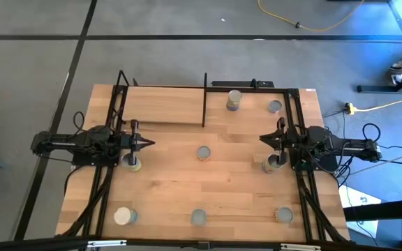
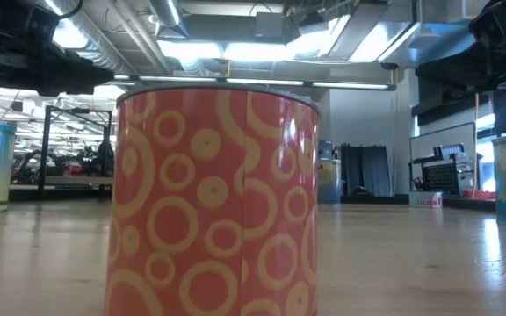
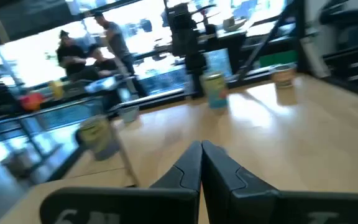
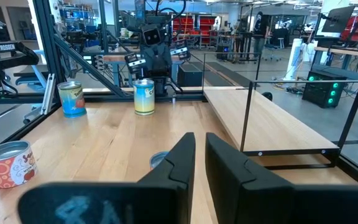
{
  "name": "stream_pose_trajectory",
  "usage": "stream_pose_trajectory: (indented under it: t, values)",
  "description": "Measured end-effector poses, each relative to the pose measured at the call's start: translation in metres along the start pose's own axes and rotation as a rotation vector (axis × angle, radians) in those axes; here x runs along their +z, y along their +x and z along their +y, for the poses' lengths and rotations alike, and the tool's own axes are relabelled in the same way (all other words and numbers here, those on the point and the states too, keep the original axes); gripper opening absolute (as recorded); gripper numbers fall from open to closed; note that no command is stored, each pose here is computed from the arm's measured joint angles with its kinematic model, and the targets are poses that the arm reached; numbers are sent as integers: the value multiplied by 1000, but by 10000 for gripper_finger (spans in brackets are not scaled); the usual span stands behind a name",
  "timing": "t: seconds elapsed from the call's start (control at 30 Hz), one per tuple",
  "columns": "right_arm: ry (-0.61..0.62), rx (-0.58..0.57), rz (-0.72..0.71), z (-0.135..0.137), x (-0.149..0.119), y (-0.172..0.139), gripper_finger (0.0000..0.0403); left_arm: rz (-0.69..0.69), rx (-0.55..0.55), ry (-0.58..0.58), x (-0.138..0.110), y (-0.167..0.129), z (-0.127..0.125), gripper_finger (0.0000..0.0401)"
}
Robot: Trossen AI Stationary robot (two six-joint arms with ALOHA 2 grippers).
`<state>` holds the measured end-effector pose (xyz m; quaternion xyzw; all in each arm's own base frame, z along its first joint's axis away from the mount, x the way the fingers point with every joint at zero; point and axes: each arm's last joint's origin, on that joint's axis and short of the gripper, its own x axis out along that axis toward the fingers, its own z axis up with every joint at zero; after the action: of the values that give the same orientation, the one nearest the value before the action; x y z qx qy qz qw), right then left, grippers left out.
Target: Pick and place cans onto a shelf
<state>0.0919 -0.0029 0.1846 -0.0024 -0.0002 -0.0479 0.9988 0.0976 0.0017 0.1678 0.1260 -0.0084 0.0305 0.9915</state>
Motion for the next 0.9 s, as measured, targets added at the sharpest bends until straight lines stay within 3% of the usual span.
stream_pose_trajectory:
  t: [0.33, 0.4, 0.47, 0.57, 0.7, 0.9]
  values:
    - [-1, -6, -1, 0, 0, 0, 42, 5, 37, -7, 0, 0, 1, 0]
    - [0, -19, -3, -1, 0, 0, 42, 7, 84, 0, 1, 0, 3, 0]
    - [1, -28, -9, -1, 1, 0, 42, 6, 151, -94, 4, -1, 5, 0]
    - [1, -27, -9, -1, 1, 0, 42, -41, 207, -225, 19, -5, 11, 0]
    - [1, -27, -9, -1, 1, 0, 42, -64, 189, -234, 50, -14, 19, 0]
    - [3, -27, -70, -2, 27, -8, 42, 86, 254, -256, 97, -25, 34, 0]
